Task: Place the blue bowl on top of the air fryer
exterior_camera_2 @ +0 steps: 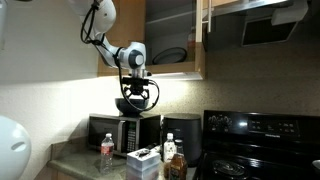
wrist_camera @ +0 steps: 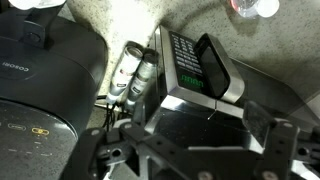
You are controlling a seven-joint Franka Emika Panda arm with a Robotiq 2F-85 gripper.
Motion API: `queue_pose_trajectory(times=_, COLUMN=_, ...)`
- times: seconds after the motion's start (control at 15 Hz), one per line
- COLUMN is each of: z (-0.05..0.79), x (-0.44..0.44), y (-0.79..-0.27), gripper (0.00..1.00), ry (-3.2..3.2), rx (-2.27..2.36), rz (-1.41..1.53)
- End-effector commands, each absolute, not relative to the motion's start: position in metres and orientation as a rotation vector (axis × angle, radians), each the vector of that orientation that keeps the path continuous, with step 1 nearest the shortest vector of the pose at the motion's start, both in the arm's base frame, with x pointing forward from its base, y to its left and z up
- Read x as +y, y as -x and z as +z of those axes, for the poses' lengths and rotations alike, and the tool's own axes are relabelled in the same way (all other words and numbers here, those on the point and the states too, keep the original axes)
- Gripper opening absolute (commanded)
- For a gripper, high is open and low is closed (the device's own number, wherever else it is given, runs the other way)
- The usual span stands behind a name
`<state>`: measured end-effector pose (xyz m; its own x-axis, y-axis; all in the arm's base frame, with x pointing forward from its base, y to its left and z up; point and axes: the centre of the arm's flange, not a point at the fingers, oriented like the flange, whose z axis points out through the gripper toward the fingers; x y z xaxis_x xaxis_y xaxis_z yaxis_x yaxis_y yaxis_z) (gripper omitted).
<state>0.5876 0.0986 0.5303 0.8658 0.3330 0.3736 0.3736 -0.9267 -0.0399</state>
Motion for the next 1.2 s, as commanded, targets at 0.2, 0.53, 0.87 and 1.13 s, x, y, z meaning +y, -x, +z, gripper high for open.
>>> queue_pose_trajectory(times=0.2, z=0.551, x=0.128, y=-0.617, gripper=1.00, ry=2.756, rx=-0.381, rz=-0.712)
queue_pose_trajectory(times=0.53, z=0.559, x=0.156, y=-0.663, gripper=1.00, ry=2.796, rx=-0.225, rz=-0.925)
queue_pose_trajectory(times=0.87, z=0.552, x=0.151, y=-0.658, gripper=1.00, ry=2.783, rx=-0.248, rz=-0.897)
queue_pose_trajectory(times=1.13, z=0.562, x=0.170, y=-0.675, gripper=1.00, ry=2.596, rx=-0.010, rz=-0.920)
